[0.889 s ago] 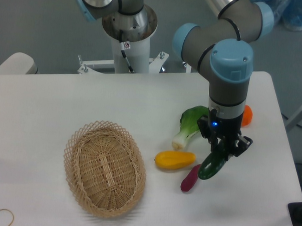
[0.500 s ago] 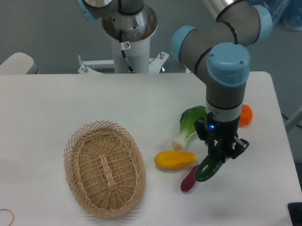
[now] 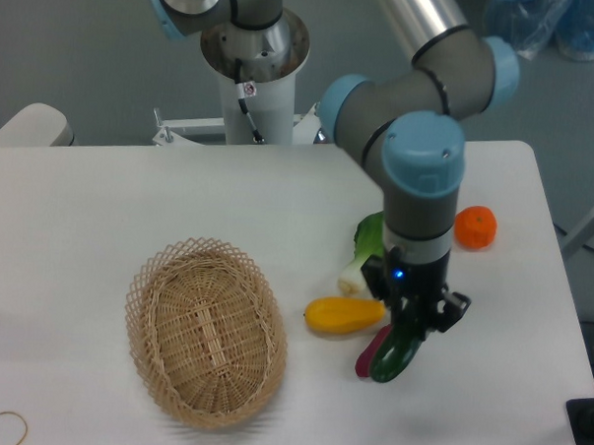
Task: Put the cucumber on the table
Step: 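Carry the held green cucumber downward and away from the bok choy, then move the gripper with the cucumber past the purple sweet potato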
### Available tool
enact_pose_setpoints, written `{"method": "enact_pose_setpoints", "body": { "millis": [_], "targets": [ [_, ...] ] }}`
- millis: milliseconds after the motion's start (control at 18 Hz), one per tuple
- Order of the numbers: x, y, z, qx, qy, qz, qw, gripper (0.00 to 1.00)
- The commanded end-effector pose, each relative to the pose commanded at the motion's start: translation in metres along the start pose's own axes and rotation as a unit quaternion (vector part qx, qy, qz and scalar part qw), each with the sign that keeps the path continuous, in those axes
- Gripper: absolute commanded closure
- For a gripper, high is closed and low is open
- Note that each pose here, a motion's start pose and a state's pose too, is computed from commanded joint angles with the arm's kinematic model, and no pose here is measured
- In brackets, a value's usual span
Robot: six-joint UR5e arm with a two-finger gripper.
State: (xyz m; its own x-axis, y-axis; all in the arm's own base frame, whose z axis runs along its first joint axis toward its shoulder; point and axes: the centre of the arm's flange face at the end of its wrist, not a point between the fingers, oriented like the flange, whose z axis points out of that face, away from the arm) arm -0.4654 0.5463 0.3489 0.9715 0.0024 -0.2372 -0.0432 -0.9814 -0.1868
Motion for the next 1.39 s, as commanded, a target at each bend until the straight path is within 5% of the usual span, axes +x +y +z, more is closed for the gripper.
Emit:
{"method": "enact_pose_setpoints", "body": {
  "millis": [167, 333, 556, 1000, 1389],
  "targets": [
    [0.011, -0.019, 0.019, 0.018, -0.013, -0.057, 0.9981, 0.76],
    [0.008, -0.027, 0.039, 0.018, -0.029, -0.052, 0.9981, 0.76],
    [-0.003, -0.025, 0.067, -0.02, -0.052, 0.065, 0.9963, 0.76],
    [-0.037, -0.007, 0.105, -0.036, -0.046, 0.178, 0.9822, 0.76],
    [-0.057, 0.005, 0.138, -0.032, -0.054, 0.125, 0.9902, 0.76]
  ]
}}
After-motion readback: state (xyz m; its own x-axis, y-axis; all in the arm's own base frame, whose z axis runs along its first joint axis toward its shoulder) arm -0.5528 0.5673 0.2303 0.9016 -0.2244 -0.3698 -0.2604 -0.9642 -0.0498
